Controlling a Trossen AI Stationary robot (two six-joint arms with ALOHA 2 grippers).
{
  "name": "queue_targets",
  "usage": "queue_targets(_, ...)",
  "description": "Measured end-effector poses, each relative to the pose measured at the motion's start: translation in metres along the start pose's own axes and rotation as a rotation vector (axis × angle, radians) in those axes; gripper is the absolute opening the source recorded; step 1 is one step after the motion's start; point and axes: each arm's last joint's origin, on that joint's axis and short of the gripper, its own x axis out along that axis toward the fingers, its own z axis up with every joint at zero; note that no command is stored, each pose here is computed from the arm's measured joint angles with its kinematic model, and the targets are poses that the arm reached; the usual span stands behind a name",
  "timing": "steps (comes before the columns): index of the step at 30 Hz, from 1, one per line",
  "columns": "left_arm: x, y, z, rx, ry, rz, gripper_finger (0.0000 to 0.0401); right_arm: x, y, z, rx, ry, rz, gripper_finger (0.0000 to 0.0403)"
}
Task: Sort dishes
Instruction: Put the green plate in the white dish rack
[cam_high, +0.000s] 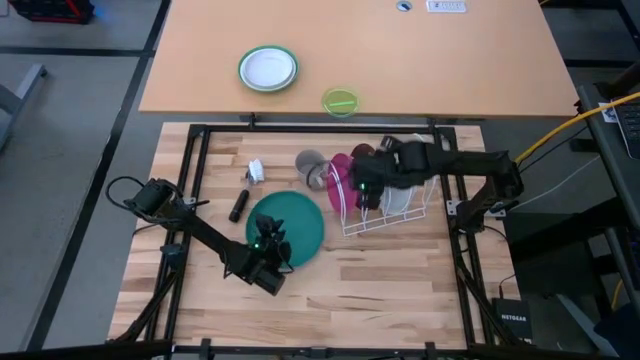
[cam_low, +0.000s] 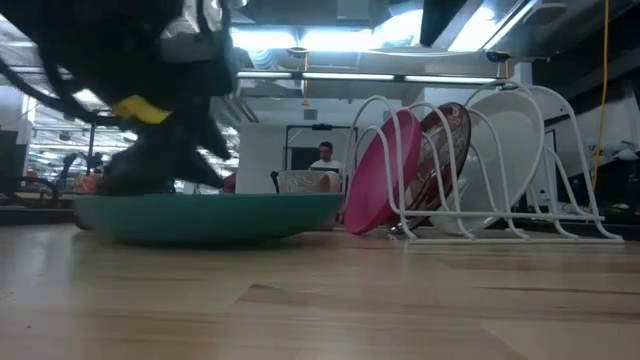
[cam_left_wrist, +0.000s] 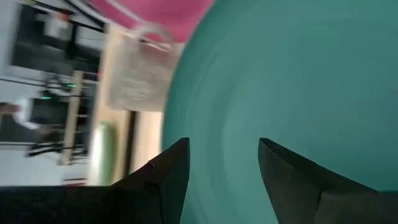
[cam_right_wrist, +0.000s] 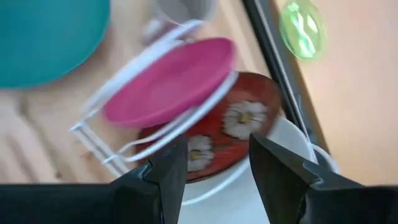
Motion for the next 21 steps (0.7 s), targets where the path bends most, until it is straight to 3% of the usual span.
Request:
queue_targets(3,-0.008,-0.005,-0.001,-0.007,-0.005,-0.051,0.0180,-0.009,0.019,-0.005,-0.057,-0.030,0.029,0.0175)
queue_targets(9,-0.020,-0.006,0.006,-0.006,-0.056,-0.042,0.0180,-0.025,0.047,-0.016,-0.147,-0.102,0.031,0.0175)
queue_targets(16,-0.042,0.003,0.031,-0.050,-0.103,-0.065,0.0180,-0.046,0.081,-0.028,-0.210,-0.219,0.107,0.0175)
queue_targets(21,-0.073,0.009,0.050,-0.113,-0.102,-0.255,0.0180,-0.061,0.103,-0.041,-0.261,-0.290,0.141,0.0175)
